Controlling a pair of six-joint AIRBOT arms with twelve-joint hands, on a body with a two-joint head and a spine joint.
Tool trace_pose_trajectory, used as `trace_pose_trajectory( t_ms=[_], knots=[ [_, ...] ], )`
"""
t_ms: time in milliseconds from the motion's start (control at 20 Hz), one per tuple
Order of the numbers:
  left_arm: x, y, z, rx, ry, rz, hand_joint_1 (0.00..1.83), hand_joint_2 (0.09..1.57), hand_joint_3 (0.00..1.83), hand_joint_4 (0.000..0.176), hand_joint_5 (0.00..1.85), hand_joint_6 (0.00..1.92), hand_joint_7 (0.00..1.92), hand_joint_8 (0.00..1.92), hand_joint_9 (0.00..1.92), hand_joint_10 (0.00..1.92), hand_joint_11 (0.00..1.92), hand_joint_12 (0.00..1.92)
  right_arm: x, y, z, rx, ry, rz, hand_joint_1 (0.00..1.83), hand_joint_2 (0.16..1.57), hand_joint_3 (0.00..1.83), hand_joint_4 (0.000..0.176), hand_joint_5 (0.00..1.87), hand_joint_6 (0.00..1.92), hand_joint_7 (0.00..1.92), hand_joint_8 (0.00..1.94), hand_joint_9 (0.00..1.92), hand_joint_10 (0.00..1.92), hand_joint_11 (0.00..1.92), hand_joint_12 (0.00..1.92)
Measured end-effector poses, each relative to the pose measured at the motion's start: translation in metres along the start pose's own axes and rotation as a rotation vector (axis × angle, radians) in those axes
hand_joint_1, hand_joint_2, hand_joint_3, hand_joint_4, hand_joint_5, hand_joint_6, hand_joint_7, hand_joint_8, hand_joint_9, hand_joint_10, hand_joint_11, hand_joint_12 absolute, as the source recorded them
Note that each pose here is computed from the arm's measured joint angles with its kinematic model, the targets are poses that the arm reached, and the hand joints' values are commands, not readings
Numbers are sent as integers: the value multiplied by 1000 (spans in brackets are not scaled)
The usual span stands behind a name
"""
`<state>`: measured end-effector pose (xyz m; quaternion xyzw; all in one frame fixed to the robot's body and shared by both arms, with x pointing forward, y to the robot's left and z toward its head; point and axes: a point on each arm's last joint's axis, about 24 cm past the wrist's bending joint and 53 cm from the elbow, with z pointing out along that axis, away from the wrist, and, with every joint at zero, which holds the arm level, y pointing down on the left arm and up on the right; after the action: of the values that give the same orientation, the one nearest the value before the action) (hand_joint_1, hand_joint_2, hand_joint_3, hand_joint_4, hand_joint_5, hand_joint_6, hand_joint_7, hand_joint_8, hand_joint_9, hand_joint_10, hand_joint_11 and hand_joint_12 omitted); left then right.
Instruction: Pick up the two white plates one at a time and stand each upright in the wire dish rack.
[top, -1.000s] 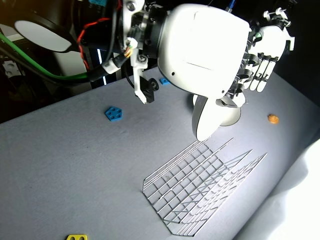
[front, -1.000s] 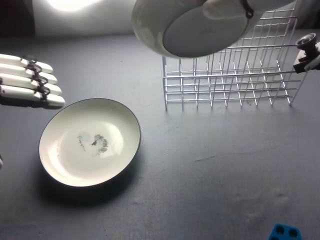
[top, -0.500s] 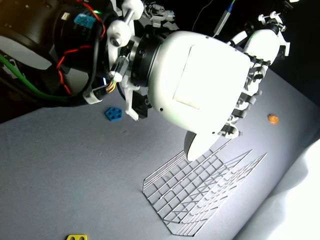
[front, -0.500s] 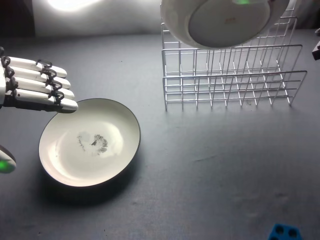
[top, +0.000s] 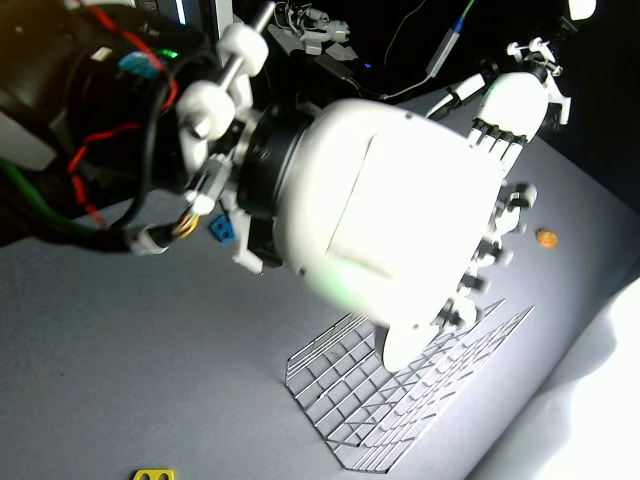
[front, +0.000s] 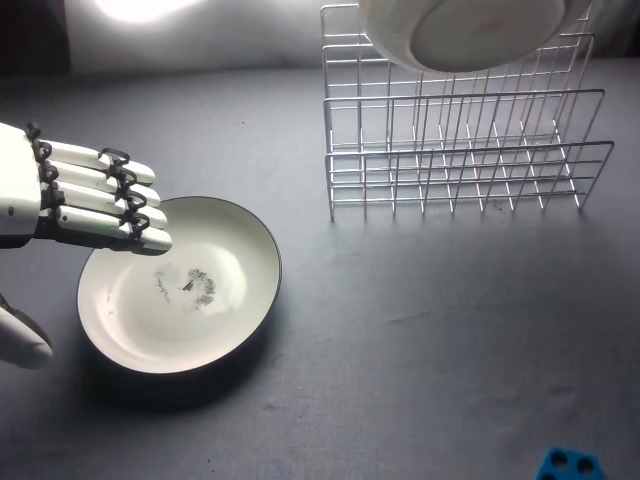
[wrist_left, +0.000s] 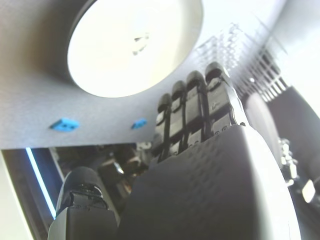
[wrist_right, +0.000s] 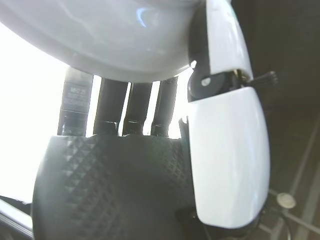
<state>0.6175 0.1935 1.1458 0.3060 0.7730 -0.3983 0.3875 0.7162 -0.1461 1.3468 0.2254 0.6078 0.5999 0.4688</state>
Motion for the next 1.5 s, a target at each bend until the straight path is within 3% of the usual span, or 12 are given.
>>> trace_pose_trajectory(
  t_ms=[250,450,650,750,1000,1150,1350,1500],
  knots=[
    [2,2,2,-6,2,-5,0,1050,2,0,89,0,112,0,65,0,11,11,-14,-4,0,3,-17,45,1233,1079,1,27,1025,918,1116,764,1301,7,914,865],
    [14,9,4,-30,31,-20,0,1051,2,0,110,9,117,2,70,3,14,13,-18,-19,0,71,-19,60,1234,1078,2,26,1029,898,1115,778,1316,4,910,855],
    [26,14,9,-46,57,-35,0,1047,0,0,101,6,113,4,63,4,4,2,-23,-22,1,78,-28,94,1228,1093,1,22,991,961,1089,821,1297,1,888,866],
    [30,20,9,-65,64,-41,0,1049,1,0,118,11,133,11,86,12,27,12,-23,-23,2,80,-30,105,1238,1073,0,22,1036,883,1136,747,1319,6,906,859],
    [41,31,12,-100,88,-48,0,1044,0,0,122,6,135,6,84,5,22,13,-38,-37,8,110,-63,201,1232,1086,0,22,1006,934,1107,794,1299,7,891,853],
    [39,41,10,-131,80,-47,0,1044,0,0,122,6,136,6,84,5,22,13,-46,-48,8,129,-79,214,1233,1085,0,22,1008,930,1109,790,1300,7,890,854],
    [37,48,10,-153,75,-47,0,1054,3,0,114,3,129,2,90,6,26,16,-44,-47,9,106,-64,198,1238,1070,1,28,1048,874,1136,732,1311,4,909,846],
    [37,49,10,-156,73,-48,0,1057,4,0,116,2,133,3,89,3,20,15,-48,-44,13,72,-70,253,1242,1064,0,27,1068,848,1150,708,1322,6,932,851]
  ],
)
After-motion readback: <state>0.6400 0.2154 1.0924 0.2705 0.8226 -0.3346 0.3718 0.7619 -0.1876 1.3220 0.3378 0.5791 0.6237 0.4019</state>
